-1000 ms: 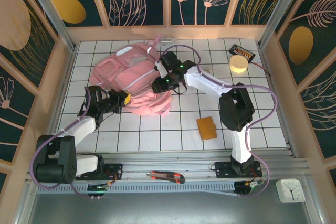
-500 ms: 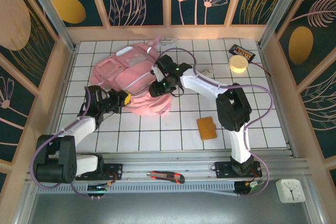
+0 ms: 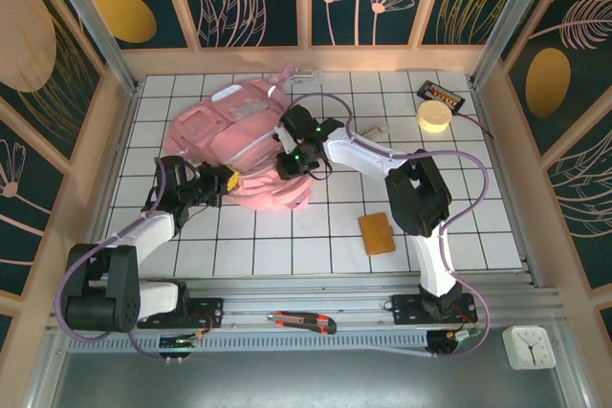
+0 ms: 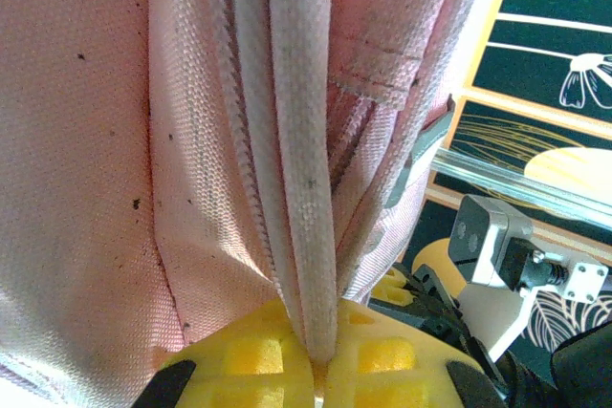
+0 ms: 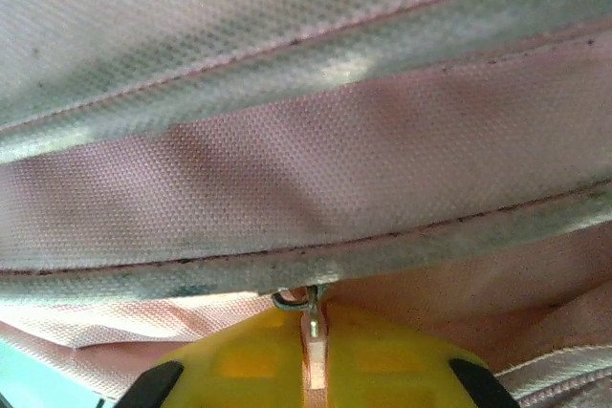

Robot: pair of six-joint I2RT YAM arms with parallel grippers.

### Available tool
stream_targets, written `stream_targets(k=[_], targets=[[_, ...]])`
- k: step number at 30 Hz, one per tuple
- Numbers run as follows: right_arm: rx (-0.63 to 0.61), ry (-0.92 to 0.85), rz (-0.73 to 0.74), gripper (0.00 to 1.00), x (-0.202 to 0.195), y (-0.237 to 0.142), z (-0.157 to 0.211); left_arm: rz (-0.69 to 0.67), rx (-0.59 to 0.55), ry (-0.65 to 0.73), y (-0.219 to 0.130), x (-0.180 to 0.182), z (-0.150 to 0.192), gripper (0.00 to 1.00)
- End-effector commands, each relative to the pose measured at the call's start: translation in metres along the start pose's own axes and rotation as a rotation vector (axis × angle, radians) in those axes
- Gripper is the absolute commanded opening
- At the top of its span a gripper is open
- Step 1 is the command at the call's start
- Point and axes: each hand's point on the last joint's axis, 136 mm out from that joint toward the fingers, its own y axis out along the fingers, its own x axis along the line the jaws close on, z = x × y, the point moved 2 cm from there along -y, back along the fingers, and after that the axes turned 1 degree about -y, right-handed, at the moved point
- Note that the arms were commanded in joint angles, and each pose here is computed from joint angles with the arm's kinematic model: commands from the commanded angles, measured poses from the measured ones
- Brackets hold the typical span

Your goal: Pack the student bag

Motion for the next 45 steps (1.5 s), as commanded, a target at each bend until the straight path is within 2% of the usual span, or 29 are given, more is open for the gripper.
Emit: stream_targets(k=[1,3,13,19,24,29,31,33,39,41,45], targets=[[0.005,-0.006,0.078,0.05,-0.011,-0.007,0.002,0.079,-0.011,0.031,-0.002,-0.023,-0.005,0.0],[-0.002,-0.009,0.102,0.0,-0.014,-0.013,0.003,0.069,-0.012,0.039,-0.003,-0.022,-0.004,0.0],[-0.02,0.059,0.247,0.0,-0.082,-0.036,0.004,0.052,-0.034,0.05,-0.01,-0.016,-0.007,0.0],[-0.035,0.065,0.298,0.0,-0.1,-0.041,-0.013,0.054,-0.037,0.048,-0.013,-0.015,-0.005,0.0],[-0.032,0.056,0.245,0.0,-0.089,-0.042,-0.01,0.056,-0.052,0.044,-0.017,-0.013,-0.008,0.0],[-0.01,0.008,0.141,0.0,-0.047,-0.034,0.011,0.049,-0.089,0.059,-0.018,-0.02,-0.021,0.01],[-0.001,-0.005,0.106,0.0,-0.028,-0.029,0.019,0.03,-0.11,0.071,-0.018,-0.022,-0.031,0.07],[0.008,-0.011,0.067,0.0,-0.008,-0.024,0.026,0.011,-0.121,0.083,-0.017,-0.025,-0.04,0.19],[0.021,-0.021,-0.024,0.0,0.039,-0.011,0.031,-0.09,-0.161,0.15,-0.023,-0.035,-0.056,0.61],[0.023,-0.014,-0.05,0.0,0.045,-0.005,0.029,-0.104,-0.173,0.15,-0.028,-0.033,-0.053,0.68],[0.023,-0.026,-0.076,0.0,0.053,-0.003,0.02,-0.104,-0.194,0.135,-0.04,-0.03,-0.043,0.72]])
